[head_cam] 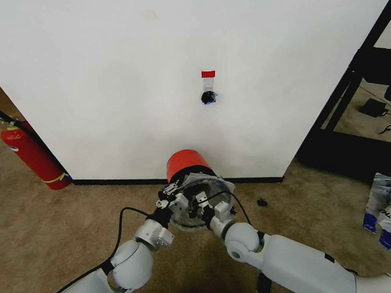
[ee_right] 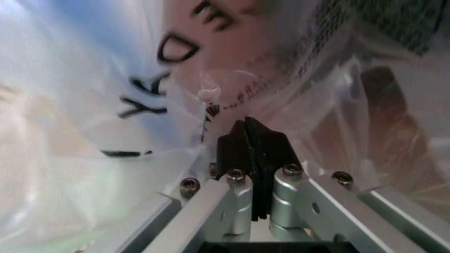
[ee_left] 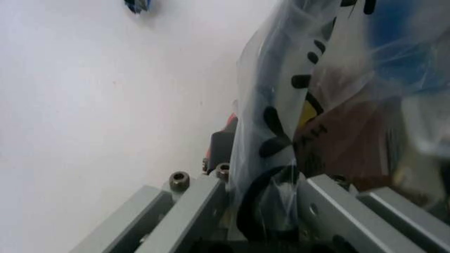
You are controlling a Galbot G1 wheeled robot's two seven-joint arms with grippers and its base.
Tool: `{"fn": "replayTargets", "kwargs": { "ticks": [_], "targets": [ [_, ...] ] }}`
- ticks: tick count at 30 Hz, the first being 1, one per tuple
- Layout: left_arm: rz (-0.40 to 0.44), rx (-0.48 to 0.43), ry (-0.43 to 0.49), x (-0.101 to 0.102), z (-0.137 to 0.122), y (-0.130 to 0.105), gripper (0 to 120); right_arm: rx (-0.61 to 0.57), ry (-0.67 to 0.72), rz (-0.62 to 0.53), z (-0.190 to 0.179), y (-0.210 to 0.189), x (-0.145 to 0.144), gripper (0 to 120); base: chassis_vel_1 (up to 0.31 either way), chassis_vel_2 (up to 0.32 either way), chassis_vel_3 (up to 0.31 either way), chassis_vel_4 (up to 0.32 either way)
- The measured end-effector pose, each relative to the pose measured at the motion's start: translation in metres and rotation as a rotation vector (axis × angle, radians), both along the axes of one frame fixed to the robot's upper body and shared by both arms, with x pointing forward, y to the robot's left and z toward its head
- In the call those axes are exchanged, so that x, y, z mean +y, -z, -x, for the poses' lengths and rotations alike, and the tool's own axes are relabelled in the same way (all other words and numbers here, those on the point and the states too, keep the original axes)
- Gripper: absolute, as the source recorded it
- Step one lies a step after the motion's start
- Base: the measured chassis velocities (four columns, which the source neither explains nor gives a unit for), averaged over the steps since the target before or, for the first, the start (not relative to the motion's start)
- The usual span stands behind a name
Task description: Pick up the garbage bag from the wall and place it over the trash bin.
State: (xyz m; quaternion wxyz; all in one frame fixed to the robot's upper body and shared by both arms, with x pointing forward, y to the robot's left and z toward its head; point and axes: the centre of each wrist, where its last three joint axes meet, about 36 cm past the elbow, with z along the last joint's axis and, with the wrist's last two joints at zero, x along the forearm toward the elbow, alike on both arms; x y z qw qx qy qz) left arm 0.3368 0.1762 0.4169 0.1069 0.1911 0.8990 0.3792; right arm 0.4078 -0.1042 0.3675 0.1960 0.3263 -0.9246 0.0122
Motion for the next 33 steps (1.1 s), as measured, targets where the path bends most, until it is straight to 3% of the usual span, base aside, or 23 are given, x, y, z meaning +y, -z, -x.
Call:
{"fn": "replayTargets", "kwargs": {
  "ticks": [21, 28, 33],
  "targets": [
    [0.012, -0.005, 0.062, -0.007, 0.028, -0.013, 0, -0.127, 0.078, -0.047, -0.026, 0.013, 0.032, 0, 0.0, 0.0, 0.0, 0.0],
    [0.0, 0.008, 0.046, -0.002, 0.022, -0.007, 0, -0.17, 0.069, -0.091, -0.025, 0.017, 0.029, 0, 0.0, 0.0, 0.0, 0.0],
    [0.004, 0.062, -0.01, 0.009, 0.005, 0.0, 0, -0.177, -0.024, -0.129, -0.012, 0.012, 0.011, 0, 0.0, 0.0, 0.0, 0.0]
  ]
}}
